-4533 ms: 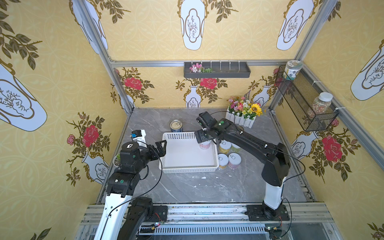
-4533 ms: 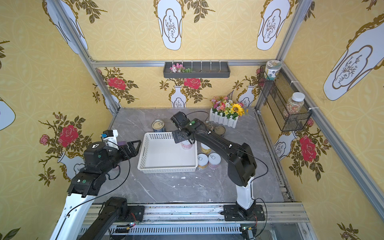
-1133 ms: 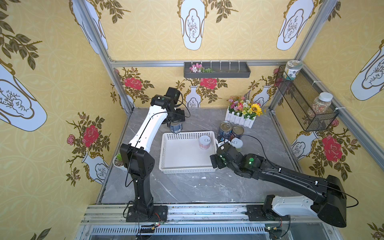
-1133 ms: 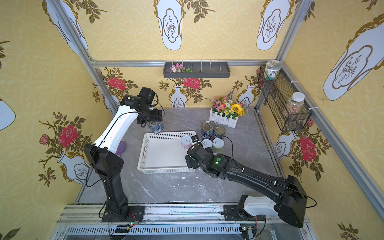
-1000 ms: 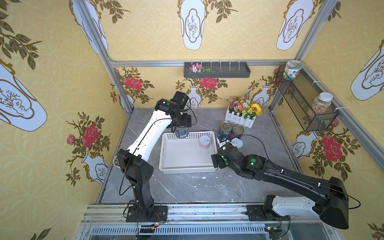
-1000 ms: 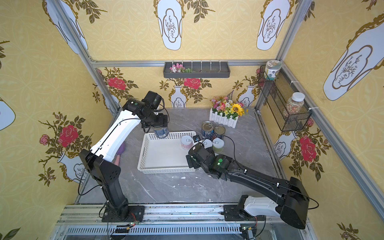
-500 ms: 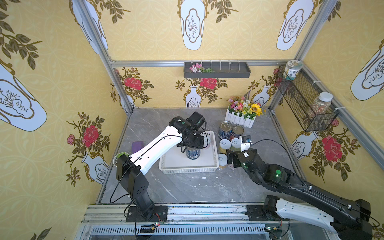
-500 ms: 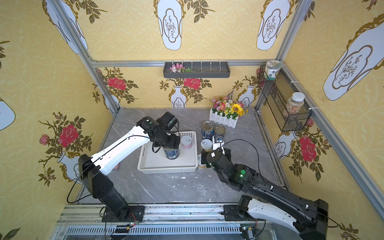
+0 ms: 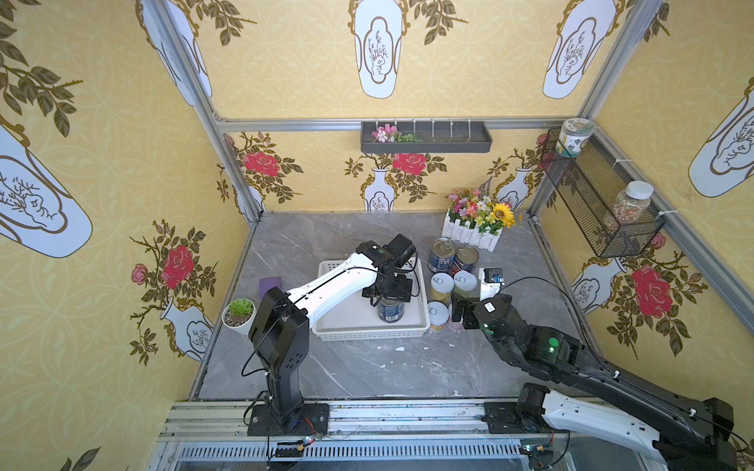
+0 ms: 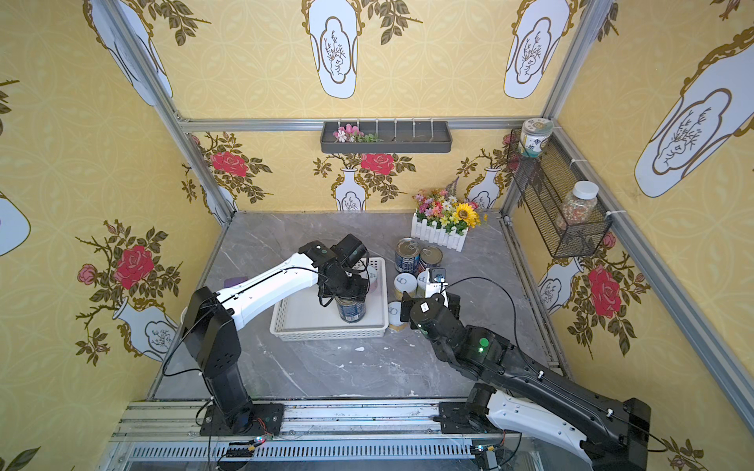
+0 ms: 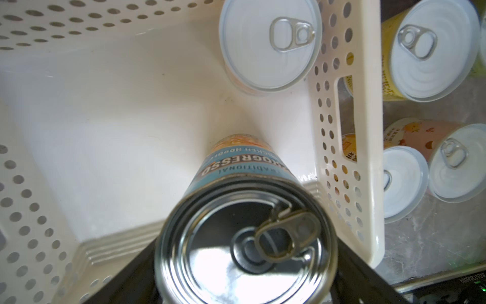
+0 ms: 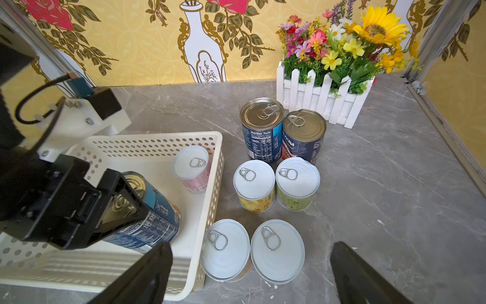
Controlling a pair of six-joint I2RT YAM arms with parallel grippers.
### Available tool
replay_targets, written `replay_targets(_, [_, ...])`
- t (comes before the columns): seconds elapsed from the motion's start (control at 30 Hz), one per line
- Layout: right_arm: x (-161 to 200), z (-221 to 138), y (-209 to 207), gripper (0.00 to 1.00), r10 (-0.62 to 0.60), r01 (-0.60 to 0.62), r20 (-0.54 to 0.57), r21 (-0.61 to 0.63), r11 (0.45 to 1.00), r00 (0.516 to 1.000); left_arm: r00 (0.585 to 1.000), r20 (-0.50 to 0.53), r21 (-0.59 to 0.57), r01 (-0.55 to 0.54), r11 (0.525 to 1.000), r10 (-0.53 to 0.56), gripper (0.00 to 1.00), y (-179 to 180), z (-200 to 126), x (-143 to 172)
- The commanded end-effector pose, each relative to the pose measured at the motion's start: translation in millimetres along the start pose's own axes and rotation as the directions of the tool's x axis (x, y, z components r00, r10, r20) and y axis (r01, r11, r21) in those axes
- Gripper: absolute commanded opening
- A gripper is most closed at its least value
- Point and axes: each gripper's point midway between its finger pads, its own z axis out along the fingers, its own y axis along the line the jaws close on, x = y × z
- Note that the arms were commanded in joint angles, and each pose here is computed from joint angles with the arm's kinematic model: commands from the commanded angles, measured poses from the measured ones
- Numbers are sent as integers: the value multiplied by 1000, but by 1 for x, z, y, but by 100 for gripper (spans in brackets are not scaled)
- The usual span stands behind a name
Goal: Put the canned food in the basket
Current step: Place the canned food in the basket.
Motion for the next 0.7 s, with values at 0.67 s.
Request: replay_targets(0.67, [-2,0,8,97,12,-12,4,-42,999,1000,997,74,52,-12,999,9,75,-38,28,-43])
